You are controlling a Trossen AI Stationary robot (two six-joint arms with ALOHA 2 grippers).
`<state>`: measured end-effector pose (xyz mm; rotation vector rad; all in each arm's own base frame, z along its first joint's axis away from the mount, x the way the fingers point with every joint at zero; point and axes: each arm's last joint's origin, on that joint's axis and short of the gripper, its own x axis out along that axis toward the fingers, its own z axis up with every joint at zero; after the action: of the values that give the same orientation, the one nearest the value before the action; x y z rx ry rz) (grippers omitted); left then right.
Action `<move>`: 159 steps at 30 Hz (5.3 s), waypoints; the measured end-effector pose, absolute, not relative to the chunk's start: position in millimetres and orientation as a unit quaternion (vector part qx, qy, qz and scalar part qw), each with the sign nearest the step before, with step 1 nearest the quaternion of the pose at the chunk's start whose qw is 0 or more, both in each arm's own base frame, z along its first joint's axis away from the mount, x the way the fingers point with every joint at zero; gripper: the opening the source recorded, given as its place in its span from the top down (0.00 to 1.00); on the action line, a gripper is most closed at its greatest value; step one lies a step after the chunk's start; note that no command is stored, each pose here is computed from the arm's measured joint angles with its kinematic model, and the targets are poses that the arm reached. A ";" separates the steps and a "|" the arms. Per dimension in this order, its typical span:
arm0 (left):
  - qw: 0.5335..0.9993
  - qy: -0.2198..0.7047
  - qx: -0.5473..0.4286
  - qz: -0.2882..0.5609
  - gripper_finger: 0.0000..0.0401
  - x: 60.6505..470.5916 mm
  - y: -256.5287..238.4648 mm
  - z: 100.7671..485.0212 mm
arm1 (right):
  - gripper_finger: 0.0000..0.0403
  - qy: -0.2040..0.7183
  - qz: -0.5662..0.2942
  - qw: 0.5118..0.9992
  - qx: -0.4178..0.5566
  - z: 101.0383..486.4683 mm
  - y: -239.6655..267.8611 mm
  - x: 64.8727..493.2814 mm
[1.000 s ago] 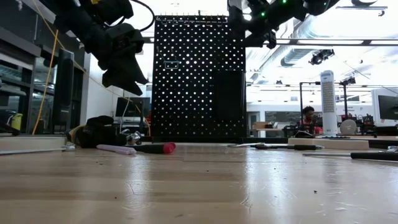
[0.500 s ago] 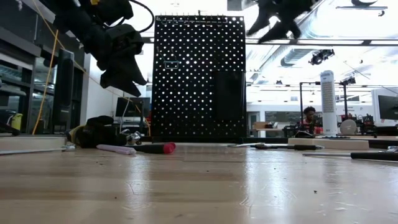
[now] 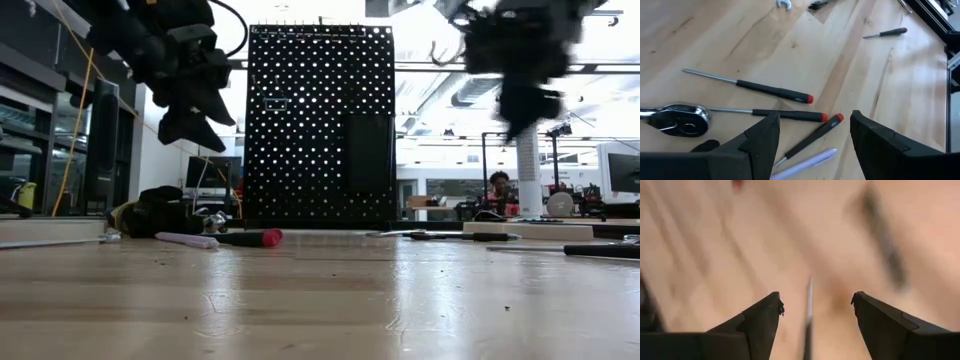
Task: Hang tools onto peg board
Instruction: Put the nut driver into the black bin on the pegboard
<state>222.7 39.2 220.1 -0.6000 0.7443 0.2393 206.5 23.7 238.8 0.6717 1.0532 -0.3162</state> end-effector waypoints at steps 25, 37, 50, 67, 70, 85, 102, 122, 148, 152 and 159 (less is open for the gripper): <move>0.896 0.365 -0.238 0.086 0.44 224.5 29.9 220.2 | 0.48 0.680 -0.215 0.649 0.266 125.5 135.7 199.0; 0.915 0.299 -0.262 0.069 0.44 233.4 30.6 230.7 | 0.93 0.712 -0.228 0.633 0.202 138.4 128.3 188.3; 0.980 0.079 -0.181 0.002 0.44 253.3 31.6 290.3 | 0.99 0.584 -0.212 0.756 0.207 286.7 105.0 181.6; 0.943 0.302 -0.134 0.032 0.44 238.7 21.7 253.0 | 0.72 0.524 -0.012 0.771 0.362 235.7 191.5 248.3; 0.931 0.340 -0.132 0.003 0.44 234.9 13.8 246.8 | 0.60 0.546 0.023 0.767 0.337 219.0 221.9 266.5; 0.926 0.328 -0.184 0.040 0.44 233.7 -37.7 248.3 | 0.53 0.622 -0.089 0.778 0.020 153.8 199.3 329.2; 0.926 0.328 -0.187 0.026 0.44 230.1 -56.0 248.6 | 0.57 0.649 -0.088 0.743 0.139 112.1 138.6 320.3; 0.942 0.250 -0.225 0.014 0.44 202.0 -110.0 267.9 | 0.99 0.579 -0.206 0.760 0.211 148.0 121.0 312.4; 0.959 0.149 -0.232 0.066 0.44 197.5 -68.5 300.1 | 0.69 0.577 -0.378 0.671 0.272 169.7 30.8 246.6; 0.958 0.149 -0.237 0.066 0.44 197.5 -68.6 300.2 | 0.48 0.580 -0.426 0.633 0.287 154.3 13.5 233.6; 0.956 0.151 -0.245 0.062 0.44 197.6 -68.9 299.9 | 0.38 0.578 -0.423 0.597 0.361 121.7 1.2 213.9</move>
<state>197.6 -68.9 299.9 -0.4983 0.3075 0.1250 213.9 1.2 121.7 0.8370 1.3416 -0.9822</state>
